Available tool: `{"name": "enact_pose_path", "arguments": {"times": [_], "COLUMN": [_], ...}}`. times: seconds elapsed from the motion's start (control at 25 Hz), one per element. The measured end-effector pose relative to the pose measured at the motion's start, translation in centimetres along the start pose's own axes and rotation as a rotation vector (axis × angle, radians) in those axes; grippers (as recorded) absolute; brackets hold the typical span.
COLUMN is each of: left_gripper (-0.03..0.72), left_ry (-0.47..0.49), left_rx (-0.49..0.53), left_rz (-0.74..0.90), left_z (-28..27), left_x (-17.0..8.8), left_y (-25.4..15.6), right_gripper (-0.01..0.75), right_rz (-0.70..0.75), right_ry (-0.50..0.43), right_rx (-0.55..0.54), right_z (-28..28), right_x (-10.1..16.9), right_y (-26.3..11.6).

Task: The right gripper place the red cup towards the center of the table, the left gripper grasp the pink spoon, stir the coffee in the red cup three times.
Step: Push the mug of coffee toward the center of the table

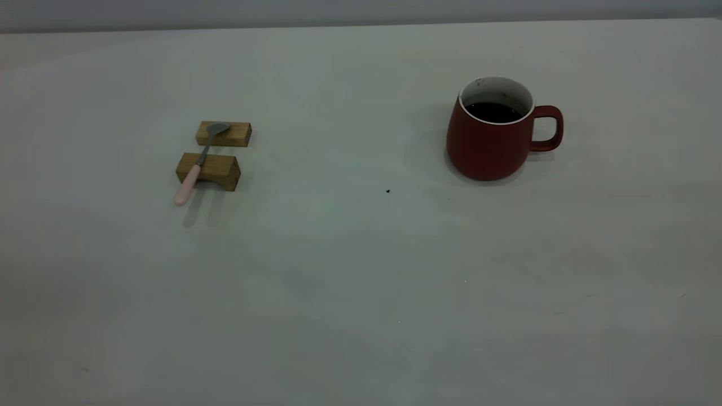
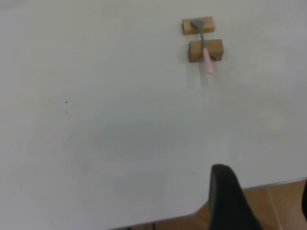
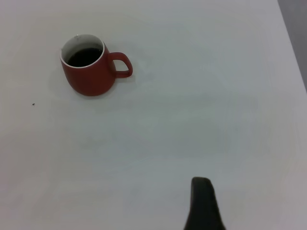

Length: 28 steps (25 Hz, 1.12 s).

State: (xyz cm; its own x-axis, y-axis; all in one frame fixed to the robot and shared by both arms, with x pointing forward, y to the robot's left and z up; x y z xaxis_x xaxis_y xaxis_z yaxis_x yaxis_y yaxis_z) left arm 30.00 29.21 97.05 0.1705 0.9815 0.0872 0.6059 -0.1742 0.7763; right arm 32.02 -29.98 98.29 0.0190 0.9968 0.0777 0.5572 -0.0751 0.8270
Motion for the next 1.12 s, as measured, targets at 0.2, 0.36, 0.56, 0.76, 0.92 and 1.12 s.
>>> {"name": "enact_pose_path", "arguments": {"times": [0.2, 0.36, 0.56, 0.76, 0.92, 1.12], "left_gripper": [0.448, 0.448, 0.448, 0.448, 0.448, 0.448], "left_ry": [0.0, 0.0, 0.0, 0.0, 0.0, 0.0], "left_rx": [0.0, 0.0, 0.0, 0.0, 0.0, 0.0], "left_rz": [0.0, 0.0, 0.0, 0.0, 0.0, 0.001], "left_z": [0.0, 0.0, 0.0, 0.0, 0.0, 0.0], "left_x": [0.0, 0.0, 0.0, 0.0, 0.0, 0.0], "left_y": [0.0, 0.0, 0.0, 0.0, 0.0, 0.0], "right_gripper": [0.584, 0.584, 0.584, 0.603, 0.613, 0.608], "right_rz": [0.0, 0.0, 0.008, -0.015, -0.079, -0.238], "right_ry": [0.0, 0.0, 0.062, 0.103, 0.114, 0.155], "right_rx": [0.0, 0.0, 0.022, 0.13, 0.189, 0.275], "right_z": [0.0, 0.0, 0.1, 1.7, 4.7, 10.6], "right_x": [0.0, 0.0, 1.2, 2.4, 3.0, 4.0], "right_y": [0.0, 0.0, -0.2, 0.5, 2.5, 4.8]}}
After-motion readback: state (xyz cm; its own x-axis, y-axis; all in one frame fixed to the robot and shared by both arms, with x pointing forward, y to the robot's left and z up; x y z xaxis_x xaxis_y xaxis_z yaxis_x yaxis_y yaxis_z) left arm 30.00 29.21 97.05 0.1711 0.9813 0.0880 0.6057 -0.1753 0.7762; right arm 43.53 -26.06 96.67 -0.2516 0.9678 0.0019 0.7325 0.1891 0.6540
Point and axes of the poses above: a point on each arm's last joint axis where the gripper is mounted, z pointing out along that axis toward the gripper, x along the wrist's bending axis when the last joint is at zero, y = z × x, the point moved 10 cm from there along z, pointing out along that axis toward the gripper, and after that the axes turned 3 degrees about z, right-handed, at the moved point
